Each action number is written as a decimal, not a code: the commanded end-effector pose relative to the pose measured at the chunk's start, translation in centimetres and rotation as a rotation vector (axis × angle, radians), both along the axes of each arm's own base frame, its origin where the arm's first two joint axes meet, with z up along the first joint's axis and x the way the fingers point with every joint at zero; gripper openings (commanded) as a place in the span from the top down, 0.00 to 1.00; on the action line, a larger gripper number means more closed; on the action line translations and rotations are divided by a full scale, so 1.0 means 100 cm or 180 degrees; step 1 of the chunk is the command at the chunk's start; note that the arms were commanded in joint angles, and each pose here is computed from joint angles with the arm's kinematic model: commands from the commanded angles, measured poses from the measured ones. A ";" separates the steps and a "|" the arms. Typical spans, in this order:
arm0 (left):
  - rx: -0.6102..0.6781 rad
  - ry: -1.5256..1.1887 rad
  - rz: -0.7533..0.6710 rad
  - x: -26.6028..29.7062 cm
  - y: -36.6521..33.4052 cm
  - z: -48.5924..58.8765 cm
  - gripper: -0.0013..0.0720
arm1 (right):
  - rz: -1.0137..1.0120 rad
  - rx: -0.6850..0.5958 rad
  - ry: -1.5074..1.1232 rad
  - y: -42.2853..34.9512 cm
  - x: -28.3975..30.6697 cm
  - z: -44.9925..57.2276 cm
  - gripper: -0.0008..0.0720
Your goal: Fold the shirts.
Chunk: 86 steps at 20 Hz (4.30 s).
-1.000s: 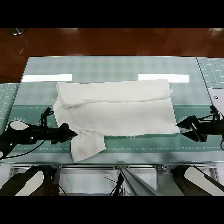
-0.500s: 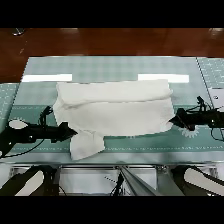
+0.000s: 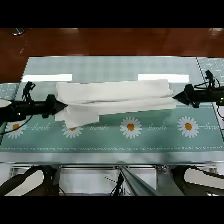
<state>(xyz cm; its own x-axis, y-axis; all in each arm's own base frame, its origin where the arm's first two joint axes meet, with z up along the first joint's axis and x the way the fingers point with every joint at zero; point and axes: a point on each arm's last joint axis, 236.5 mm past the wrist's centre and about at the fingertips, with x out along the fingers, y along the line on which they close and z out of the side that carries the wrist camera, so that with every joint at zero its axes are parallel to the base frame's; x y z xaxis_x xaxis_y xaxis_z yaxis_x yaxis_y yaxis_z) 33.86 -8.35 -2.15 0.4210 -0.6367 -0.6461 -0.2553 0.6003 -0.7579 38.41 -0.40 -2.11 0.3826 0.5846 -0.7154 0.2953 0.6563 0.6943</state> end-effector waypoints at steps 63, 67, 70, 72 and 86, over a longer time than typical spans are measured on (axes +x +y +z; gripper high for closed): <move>-0.0366 0.0097 -0.2824 -0.124 -0.463 -0.025 0.95 | 0.0714 -0.1019 -0.1035 0.074 -0.137 0.161 0.96; -0.0447 -0.0174 -0.2345 -0.008 -0.388 0.018 0.95 | 0.1007 -0.0869 -0.1087 0.108 -0.136 0.161 0.96; -0.0064 0.0018 -0.1953 0.063 -0.258 0.031 0.95 | 0.1249 -0.0602 -0.1207 0.156 -0.123 0.162 0.96; 0.0354 0.0014 -0.1743 0.080 -0.166 0.051 0.95 | 0.1465 -0.0475 -0.1261 0.196 -0.106 0.159 0.96; 0.1270 -0.1590 -0.0220 -0.091 -0.002 0.152 0.95 | 0.1947 0.0125 -0.0889 0.409 0.045 0.050 0.95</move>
<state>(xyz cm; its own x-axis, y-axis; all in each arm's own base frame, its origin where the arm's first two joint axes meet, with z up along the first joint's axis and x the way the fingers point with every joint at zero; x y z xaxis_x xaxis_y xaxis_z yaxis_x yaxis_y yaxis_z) 27.86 -8.59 15.98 0.6758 -0.4473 -0.5859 0.1361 0.8569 -0.4973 40.64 37.44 4.70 0.1432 0.7367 -0.6609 -0.3598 0.6609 0.6586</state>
